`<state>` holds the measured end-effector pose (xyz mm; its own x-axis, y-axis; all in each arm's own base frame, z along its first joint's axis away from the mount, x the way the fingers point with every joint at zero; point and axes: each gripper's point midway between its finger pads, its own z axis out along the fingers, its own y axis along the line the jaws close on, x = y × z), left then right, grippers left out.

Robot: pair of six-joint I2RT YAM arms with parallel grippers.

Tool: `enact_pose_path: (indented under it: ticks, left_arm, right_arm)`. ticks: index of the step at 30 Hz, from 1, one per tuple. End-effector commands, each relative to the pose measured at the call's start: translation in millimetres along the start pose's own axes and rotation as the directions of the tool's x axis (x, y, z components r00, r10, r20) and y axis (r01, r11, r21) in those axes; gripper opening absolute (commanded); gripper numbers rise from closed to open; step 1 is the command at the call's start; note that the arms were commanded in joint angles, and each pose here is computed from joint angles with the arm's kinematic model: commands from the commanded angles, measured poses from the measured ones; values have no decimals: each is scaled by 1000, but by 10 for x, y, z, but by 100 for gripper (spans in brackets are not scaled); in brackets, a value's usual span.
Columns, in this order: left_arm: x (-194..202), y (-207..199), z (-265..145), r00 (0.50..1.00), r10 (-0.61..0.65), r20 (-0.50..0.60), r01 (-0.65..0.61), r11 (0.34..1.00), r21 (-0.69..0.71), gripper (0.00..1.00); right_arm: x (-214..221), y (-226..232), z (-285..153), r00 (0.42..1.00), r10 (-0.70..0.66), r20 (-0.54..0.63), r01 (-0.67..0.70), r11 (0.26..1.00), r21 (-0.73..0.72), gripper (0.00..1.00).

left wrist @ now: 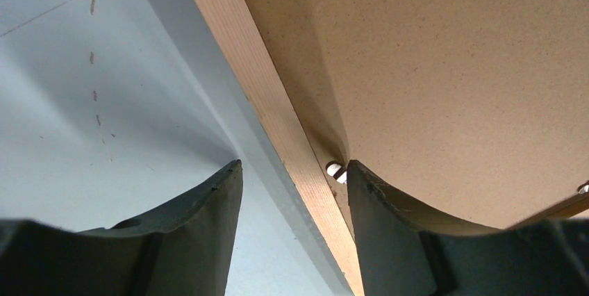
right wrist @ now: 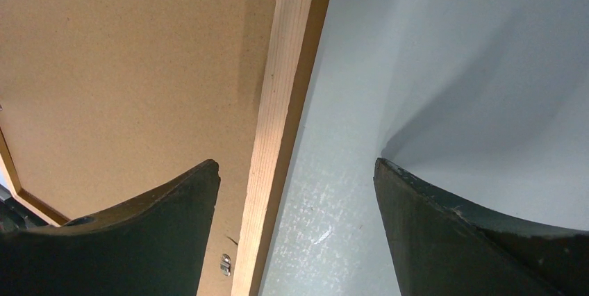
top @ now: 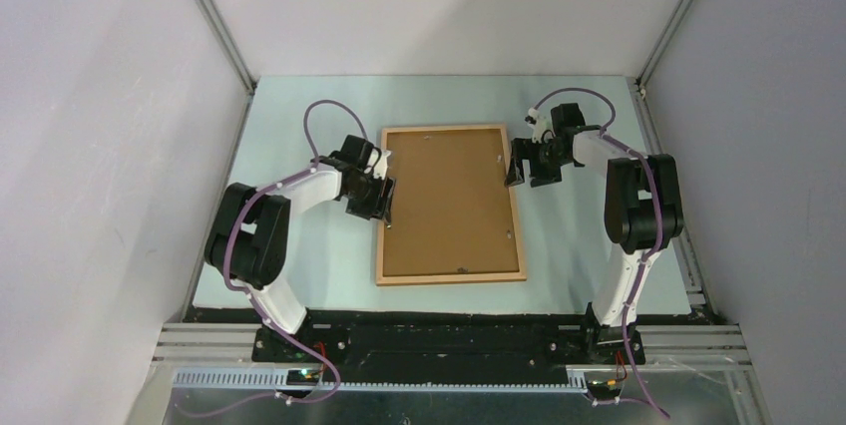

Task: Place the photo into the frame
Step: Install the photo frame at the center of the board.

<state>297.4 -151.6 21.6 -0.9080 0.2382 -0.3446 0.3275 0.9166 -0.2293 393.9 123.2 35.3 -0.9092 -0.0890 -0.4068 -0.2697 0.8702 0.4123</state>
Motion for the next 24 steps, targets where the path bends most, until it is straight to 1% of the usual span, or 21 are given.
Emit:
enact_pose_path:
  ticks: [1, 12, 16, 24]
  left_arm:
    - [-5, 26, 0, 1000, 9, 6, -9, 1000, -26, 61]
    - [57, 7, 62, 999, 40, -14, -41, 999, -37, 61]
    - [55, 19, 25, 998, 58, -5, -59, 997, -49, 58]
    - [83, 24, -35, 996, 93, -5, -93, 994, -55, 48]
  right_arm:
    - [-2, -46, 31, 1000, 2, -14, -2, 1000, -6, 86]
    - [-11, -58, 12, 1000, 13, -10, -13, 1000, -18, 85]
    - [-10, -58, 15, 1000, 13, -10, -13, 1000, -19, 85]
    - [-9, -68, 16, 1000, 14, -10, -14, 1000, -17, 85]
